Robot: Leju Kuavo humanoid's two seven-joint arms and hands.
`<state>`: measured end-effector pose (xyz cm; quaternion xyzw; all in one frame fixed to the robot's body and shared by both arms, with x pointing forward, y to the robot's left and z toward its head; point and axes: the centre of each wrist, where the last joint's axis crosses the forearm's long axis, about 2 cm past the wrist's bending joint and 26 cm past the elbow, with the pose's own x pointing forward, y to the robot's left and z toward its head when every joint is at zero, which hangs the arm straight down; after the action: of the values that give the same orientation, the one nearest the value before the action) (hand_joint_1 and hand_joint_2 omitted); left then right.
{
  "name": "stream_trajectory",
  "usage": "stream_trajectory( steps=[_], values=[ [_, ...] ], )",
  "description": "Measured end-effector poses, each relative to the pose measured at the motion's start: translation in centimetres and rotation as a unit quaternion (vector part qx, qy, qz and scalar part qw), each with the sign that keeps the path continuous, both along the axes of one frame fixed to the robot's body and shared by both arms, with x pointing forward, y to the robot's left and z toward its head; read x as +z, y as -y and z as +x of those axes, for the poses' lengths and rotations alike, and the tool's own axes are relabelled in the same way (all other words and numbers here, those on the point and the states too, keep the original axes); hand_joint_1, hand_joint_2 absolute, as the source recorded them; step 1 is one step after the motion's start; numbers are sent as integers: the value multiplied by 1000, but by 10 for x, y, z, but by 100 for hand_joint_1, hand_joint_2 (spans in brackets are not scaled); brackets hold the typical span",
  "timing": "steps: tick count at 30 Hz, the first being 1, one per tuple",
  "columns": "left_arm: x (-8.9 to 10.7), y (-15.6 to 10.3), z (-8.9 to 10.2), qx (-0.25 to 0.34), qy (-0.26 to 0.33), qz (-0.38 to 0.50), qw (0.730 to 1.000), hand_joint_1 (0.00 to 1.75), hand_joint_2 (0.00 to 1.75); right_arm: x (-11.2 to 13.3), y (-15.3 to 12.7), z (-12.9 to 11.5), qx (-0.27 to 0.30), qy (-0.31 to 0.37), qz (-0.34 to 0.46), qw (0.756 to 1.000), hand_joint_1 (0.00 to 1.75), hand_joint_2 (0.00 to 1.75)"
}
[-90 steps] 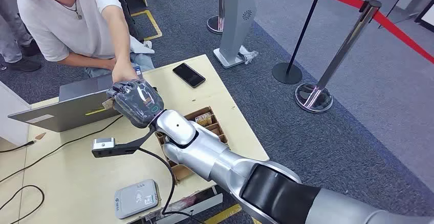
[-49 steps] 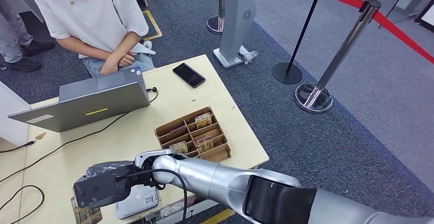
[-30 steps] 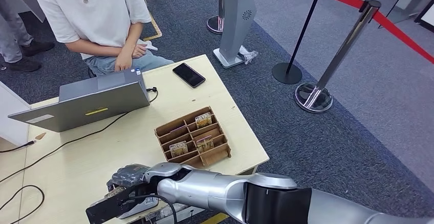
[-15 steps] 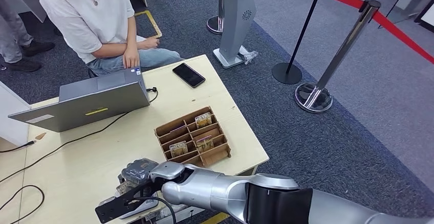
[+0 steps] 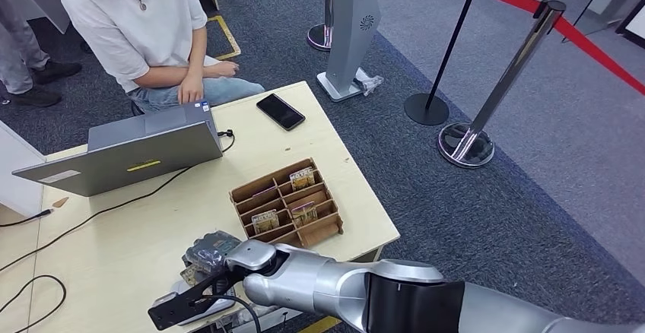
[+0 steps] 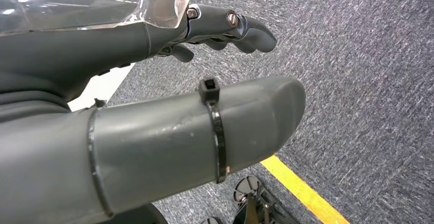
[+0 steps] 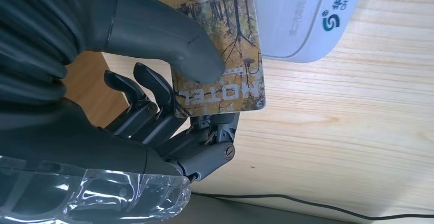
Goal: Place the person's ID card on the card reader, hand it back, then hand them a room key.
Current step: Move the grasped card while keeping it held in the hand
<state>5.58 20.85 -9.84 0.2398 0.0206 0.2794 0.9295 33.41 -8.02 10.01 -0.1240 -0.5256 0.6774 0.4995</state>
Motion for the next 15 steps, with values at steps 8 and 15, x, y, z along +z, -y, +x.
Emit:
stream_trajectory(
  steps=[8, 15],
  values=[
    [0, 0, 0, 4, 1, -2, 1000, 0, 0, -2, 0, -1, -2, 8, -11, 1000, 175, 175],
    [0, -1, -1, 5, 3, -2, 1000, 0, 0, -2, -1, -3, -3, 12, -17, 1000, 175, 175]
  ],
)
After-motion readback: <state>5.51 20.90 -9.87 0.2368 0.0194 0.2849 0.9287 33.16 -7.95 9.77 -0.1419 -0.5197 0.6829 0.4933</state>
